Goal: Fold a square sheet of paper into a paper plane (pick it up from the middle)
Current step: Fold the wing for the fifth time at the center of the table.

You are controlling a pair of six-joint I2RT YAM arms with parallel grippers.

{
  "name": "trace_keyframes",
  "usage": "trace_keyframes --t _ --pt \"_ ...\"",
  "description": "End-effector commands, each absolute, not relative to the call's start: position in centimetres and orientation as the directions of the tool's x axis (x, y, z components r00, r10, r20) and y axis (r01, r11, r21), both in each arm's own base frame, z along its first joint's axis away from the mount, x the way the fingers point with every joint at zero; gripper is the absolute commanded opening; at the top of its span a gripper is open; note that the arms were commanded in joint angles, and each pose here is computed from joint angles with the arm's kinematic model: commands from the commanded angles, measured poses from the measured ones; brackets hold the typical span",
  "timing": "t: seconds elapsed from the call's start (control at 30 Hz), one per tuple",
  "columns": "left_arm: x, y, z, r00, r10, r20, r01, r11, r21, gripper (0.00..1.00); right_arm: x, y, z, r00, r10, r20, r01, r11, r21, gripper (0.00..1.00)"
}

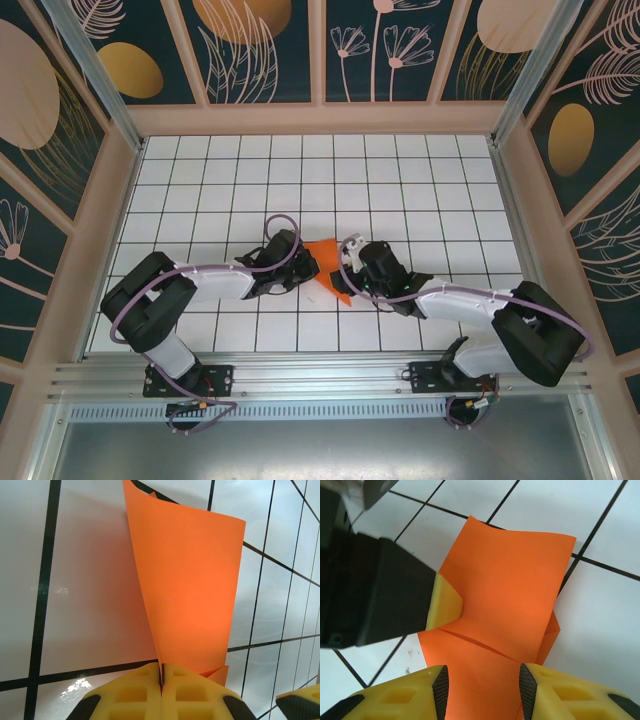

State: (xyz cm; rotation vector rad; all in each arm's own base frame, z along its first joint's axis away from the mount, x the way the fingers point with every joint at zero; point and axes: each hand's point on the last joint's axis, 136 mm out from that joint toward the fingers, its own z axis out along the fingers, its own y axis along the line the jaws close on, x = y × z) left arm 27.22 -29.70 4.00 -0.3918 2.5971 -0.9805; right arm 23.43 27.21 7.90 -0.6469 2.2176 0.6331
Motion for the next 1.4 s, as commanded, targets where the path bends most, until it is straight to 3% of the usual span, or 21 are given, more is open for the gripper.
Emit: trace_keyframes --t 0.0,0.2,0.37,0.53,1.13,1.23,1.37 --pt "27.7 -29.8 4.2 -0.909 -0.359 -0.212 -0.130 0.727 -0.674 0.00 23.3 27.2 7.3 -0.492 -0.374 -0.786 -0.658 0.751 0.054 0.44" --pt "27.9 -29.7 4.0 -0.916 -0.351 -0.195 -0.134 0.724 -0.677 0.00 21.4 28.4 6.5 -0.304 -0.510 -0.804 -0.713 0.682 -0.163 0.44" --pt "27.8 -29.7 3.8 -0.920 -0.343 -0.191 -0.131 0.727 -0.674 0.00 21.6 28.4 5.2 -0.228 -0.614 -0.756 -0.694 0.647 -0.316 0.44" --pt "27.7 -29.6 3.5 -0.922 -0.338 -0.189 -0.131 0.732 -0.669 0.00 21.8 29.0 5.4 -0.177 -0.628 -0.757 -0.680 0.634 -0.368 0.43" --pt "27.7 -29.5 3.6 -0.922 -0.334 -0.195 -0.129 0.741 -0.658 0.01 21.7 29.1 3.2 -0.199 -0.666 -0.719 -0.665 0.631 -0.400 0.11" --pt "28.0 -29.2 4.0 -0.916 -0.344 -0.207 -0.131 0.744 -0.655 0.11 21.4 29.4 2.9 -0.221 -0.640 -0.736 -0.680 0.642 -0.354 0.06" --pt "28.4 -28.6 5.0 -0.901 -0.367 -0.232 -0.134 0.744 -0.655 0.35 21.4 29.8 2.9 -0.298 -0.553 -0.778 -0.688 0.690 -0.226 0.02"
